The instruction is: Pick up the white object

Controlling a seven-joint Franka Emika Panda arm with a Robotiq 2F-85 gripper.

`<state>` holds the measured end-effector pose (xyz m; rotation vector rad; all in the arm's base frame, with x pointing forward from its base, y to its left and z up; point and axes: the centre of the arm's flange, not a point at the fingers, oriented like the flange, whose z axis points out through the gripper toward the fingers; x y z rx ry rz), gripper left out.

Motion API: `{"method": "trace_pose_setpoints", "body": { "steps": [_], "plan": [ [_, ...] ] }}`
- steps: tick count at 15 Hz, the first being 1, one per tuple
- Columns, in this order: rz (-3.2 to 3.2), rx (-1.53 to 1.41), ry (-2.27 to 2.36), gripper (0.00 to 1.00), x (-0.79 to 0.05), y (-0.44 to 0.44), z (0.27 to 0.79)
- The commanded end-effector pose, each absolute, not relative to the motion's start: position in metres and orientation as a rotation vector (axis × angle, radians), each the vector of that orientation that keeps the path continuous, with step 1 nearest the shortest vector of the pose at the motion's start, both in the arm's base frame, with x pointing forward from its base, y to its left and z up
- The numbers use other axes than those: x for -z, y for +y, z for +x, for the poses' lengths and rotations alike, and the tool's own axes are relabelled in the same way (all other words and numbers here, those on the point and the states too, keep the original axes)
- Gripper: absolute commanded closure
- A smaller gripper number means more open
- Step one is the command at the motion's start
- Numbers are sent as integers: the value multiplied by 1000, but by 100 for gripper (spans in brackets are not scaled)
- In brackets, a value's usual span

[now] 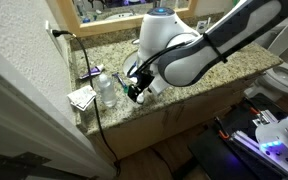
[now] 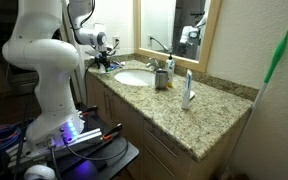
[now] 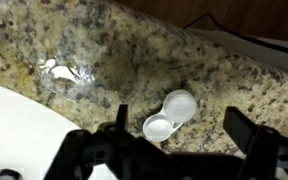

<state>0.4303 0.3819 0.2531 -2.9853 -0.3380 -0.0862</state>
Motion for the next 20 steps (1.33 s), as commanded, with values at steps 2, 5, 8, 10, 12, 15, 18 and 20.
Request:
{"method": "trace_pose_setpoints", "body": {
  "steps": [2, 5, 8, 10, 12, 15, 18, 20],
  "plan": [
    [-2982, 51, -344, 32, -248, 384, 429],
    [-2983, 56, -341, 5, -248, 383, 429],
    [-2982, 51, -345, 0, -246, 385, 430],
    [-2975, 35, -350, 0, -244, 387, 429],
    [-2973, 21, -353, 27, -241, 388, 429],
    [-2978, 23, -349, 47, -240, 388, 427],
    [-2989, 28, -342, 55, -245, 383, 426],
    [-2991, 31, -337, 58, -247, 381, 425]
  ]
}}
